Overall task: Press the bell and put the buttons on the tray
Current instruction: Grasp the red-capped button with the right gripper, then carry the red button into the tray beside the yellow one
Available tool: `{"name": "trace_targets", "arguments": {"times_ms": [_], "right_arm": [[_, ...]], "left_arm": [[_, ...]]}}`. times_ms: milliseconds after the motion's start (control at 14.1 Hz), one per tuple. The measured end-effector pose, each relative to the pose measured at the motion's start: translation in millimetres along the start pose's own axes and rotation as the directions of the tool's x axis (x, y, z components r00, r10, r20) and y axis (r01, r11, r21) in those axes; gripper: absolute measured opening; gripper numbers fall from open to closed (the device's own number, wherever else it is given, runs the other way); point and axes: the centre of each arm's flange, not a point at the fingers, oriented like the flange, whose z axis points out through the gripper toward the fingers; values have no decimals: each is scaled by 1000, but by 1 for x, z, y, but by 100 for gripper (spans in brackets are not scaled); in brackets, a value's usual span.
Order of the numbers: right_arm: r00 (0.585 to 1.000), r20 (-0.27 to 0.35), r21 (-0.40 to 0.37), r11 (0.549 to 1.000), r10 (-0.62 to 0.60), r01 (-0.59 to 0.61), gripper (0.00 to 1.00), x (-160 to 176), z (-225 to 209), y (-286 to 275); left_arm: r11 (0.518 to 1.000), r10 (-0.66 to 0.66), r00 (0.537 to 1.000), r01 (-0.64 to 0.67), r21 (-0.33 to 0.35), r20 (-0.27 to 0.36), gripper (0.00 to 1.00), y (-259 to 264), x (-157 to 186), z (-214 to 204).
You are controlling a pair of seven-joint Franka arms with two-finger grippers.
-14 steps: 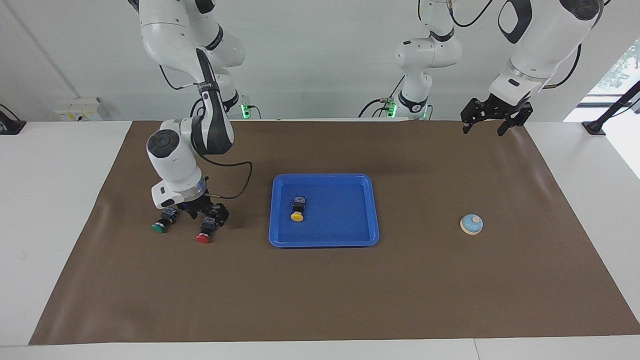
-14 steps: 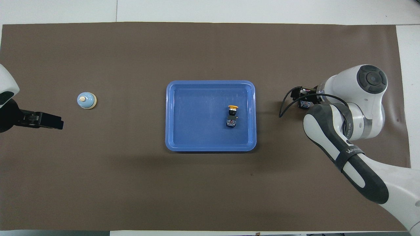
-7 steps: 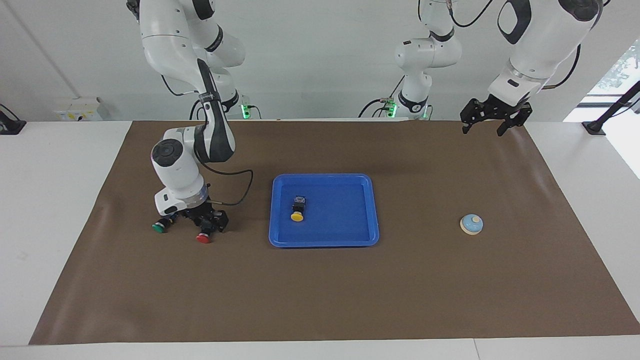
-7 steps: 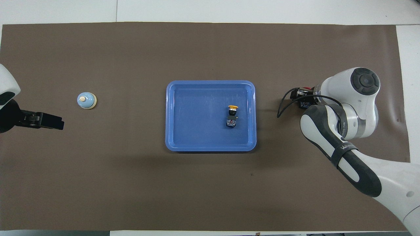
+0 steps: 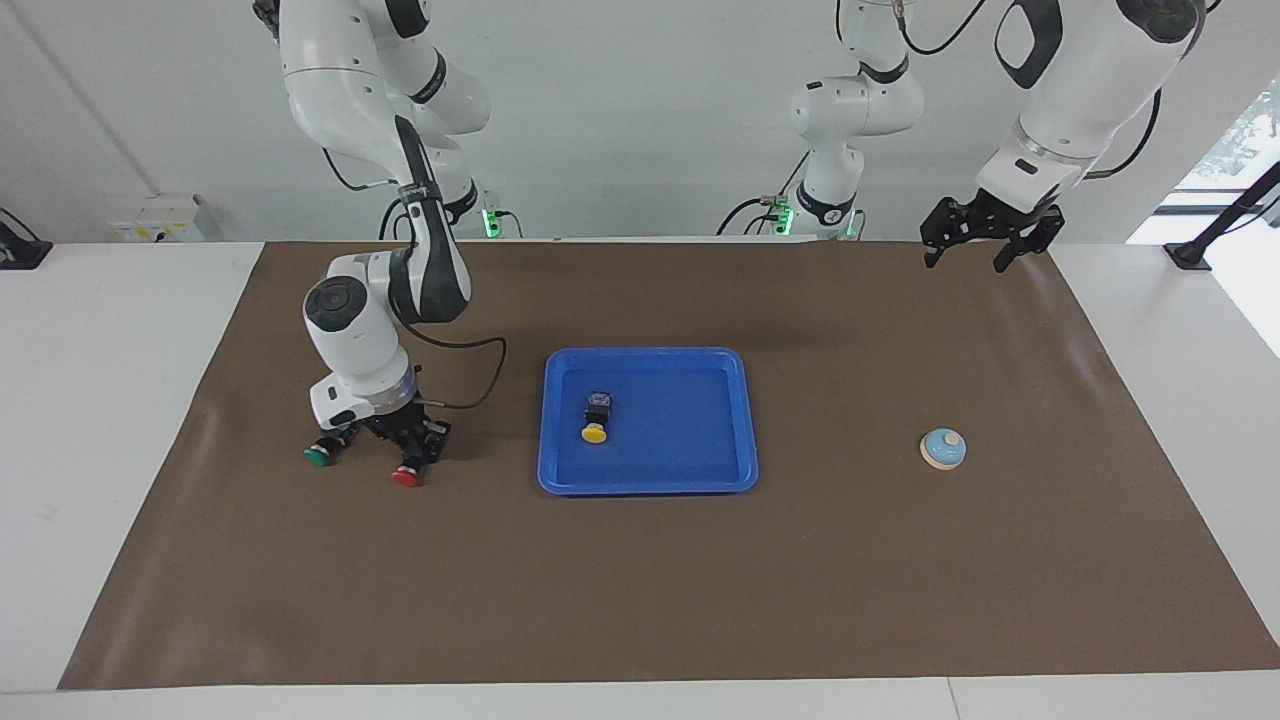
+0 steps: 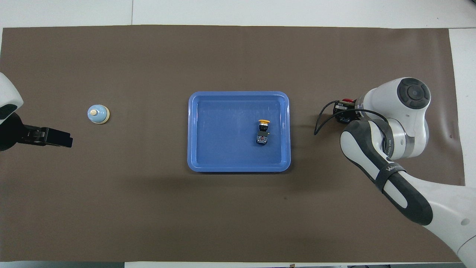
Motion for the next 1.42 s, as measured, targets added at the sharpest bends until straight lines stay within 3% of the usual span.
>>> {"name": "trace_targets", "arguments": {"times_ms": [355,568,852,1207,1420], "right_arm": [[999,6,2,999,-43,43,41,0,-18,-29],[997,13,3,997,-74,74,41,-7,-72,-99],[997,19,57,996,-76,74,41,-57,-112,-198],[997,39,98,993,-69,65,41,-131,-95,-283],[996,42,108,992,-73,68,41,-154,-64,-310]], "left_arm": [[1000,-1,1000,1,0,-1,100,-1,0,0],[1000,-2,1000,2,0,-2,100,-1,0,0],[1000,-3,1000,3,0,-3,100,-2,0,0],[1000,-8,1000,8,-2,-3,100,-6,0,-1],[1000,-9,1000,9,-3,-3,100,-12,-1,-1]]}}
